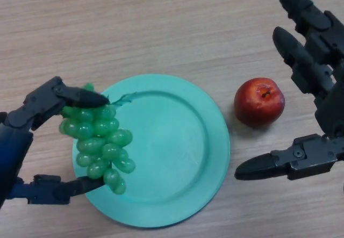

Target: Pick up the green grapes and place it on the plate

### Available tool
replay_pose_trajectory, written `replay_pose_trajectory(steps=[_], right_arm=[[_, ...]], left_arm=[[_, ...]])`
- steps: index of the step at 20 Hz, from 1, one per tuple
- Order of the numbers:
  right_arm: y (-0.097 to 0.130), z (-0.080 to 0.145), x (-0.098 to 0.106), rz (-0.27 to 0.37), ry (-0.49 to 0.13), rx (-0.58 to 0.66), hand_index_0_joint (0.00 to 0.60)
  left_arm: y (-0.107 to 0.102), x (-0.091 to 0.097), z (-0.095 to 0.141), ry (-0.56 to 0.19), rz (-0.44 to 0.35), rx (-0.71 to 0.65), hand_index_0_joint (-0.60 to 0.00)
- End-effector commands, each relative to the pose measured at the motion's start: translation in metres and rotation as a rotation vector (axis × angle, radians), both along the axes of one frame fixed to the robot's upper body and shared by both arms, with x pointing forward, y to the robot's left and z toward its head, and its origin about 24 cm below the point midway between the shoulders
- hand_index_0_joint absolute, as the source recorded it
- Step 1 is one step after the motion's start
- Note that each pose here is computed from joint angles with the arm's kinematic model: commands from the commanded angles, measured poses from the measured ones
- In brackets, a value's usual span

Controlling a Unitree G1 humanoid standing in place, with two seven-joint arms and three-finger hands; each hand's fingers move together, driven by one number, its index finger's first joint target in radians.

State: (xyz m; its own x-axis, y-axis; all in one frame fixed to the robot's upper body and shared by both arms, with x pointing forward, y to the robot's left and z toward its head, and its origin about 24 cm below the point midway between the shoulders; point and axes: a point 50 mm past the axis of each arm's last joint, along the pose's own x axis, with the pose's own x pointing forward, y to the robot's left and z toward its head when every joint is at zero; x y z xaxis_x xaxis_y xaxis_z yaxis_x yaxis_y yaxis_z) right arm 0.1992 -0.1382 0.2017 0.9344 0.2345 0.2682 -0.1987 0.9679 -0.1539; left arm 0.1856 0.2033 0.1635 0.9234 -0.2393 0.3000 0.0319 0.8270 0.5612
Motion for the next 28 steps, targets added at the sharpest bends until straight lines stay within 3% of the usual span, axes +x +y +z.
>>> replay_pose_trajectory(steps=[1,3,5,8,11,15,19,24,28], right_arm=[[-0.004,0.03,-0.013,0.006,-0.239,0.022,0.0],[-0.007,0.034,-0.012,0.001,-0.242,0.024,0.0],[-0.01,0.039,-0.01,-0.007,-0.249,0.024,0.0],[-0.011,0.045,-0.009,-0.009,-0.258,0.025,0.0],[-0.012,0.051,-0.009,-0.003,-0.288,0.05,0.0],[-0.012,0.057,-0.012,0.012,-0.325,0.086,0.0],[-0.009,0.05,-0.015,0.053,-0.363,0.028,0.0],[-0.011,0.047,-0.01,0.052,-0.353,0.019,0.0],[-0.015,0.048,-0.006,0.045,-0.349,0.019,0.0]], left_arm=[[0.018,-0.008,0.03,-0.241,0.159,0.132,0.0],[0.029,-0.003,0.035,-0.245,0.207,0.162,0.0],[0.032,-0.002,0.046,-0.261,0.197,0.114,0.0],[0.027,-0.008,0.061,-0.242,0.069,-0.075,0.0],[0.026,-0.012,0.068,-0.166,-0.094,-0.349,0.0],[0.036,-0.012,0.066,-0.091,-0.191,-0.607,0.0],[0.029,-0.007,0.061,-0.146,-0.146,-0.503,0.0],[0.027,-0.011,0.067,-0.135,-0.172,-0.625,0.0],[0.031,-0.006,0.071,-0.179,-0.086,-0.533,0.0]])
